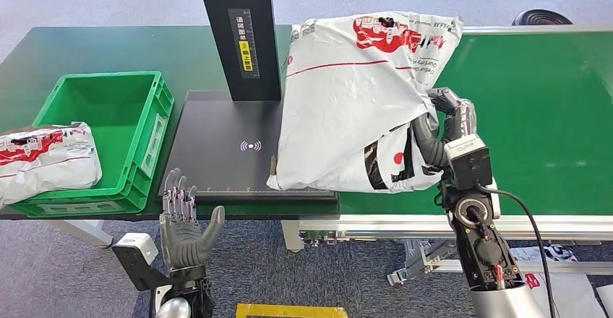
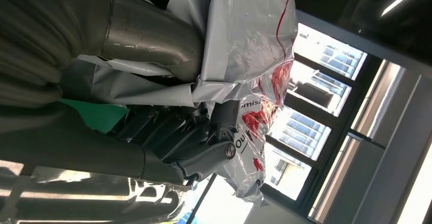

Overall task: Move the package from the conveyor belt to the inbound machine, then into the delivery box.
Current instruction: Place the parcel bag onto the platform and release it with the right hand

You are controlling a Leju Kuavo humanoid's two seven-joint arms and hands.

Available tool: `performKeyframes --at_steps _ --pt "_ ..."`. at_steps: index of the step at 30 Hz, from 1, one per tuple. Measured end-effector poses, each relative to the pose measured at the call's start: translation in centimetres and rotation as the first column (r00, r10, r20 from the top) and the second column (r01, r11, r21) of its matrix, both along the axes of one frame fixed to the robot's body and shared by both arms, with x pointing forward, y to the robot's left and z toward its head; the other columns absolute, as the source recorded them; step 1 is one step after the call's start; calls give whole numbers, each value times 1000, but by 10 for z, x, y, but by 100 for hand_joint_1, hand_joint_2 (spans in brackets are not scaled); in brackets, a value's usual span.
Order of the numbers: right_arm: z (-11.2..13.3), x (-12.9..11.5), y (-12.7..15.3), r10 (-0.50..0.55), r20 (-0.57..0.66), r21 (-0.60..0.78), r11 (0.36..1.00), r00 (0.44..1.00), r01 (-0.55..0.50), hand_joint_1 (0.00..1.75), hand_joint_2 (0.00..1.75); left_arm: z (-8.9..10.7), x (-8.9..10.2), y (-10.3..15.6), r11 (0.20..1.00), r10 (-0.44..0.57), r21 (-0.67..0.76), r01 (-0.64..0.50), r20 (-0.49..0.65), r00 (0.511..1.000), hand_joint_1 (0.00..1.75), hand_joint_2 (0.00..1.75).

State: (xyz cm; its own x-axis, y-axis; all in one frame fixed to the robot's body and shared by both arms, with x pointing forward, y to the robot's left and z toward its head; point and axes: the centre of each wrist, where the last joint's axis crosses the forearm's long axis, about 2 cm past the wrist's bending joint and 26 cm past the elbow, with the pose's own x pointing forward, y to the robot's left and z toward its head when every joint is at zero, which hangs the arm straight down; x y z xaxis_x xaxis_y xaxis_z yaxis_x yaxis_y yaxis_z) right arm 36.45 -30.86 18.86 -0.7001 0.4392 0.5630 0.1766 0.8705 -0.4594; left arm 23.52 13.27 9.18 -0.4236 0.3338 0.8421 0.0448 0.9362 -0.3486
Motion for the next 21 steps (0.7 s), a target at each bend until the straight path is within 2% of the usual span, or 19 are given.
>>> performKeyframes --at_steps 7,16,21 --pt "7 5 20 55 -3 -38 998 998 -55 175 175 -3 -3 0 1000 -3 5 3 -7 1000 0 175" --pt "14 13 29 83 -2 -58 995 997 -83 175 175 -3 -4 1 1000 0 4 0 -9 1000 0 175" --pt "37 37 43 109 -30 -130 985 994 -112 175 175 -4 -5 1 1000 2 0 -2 -13 1000 0 175"
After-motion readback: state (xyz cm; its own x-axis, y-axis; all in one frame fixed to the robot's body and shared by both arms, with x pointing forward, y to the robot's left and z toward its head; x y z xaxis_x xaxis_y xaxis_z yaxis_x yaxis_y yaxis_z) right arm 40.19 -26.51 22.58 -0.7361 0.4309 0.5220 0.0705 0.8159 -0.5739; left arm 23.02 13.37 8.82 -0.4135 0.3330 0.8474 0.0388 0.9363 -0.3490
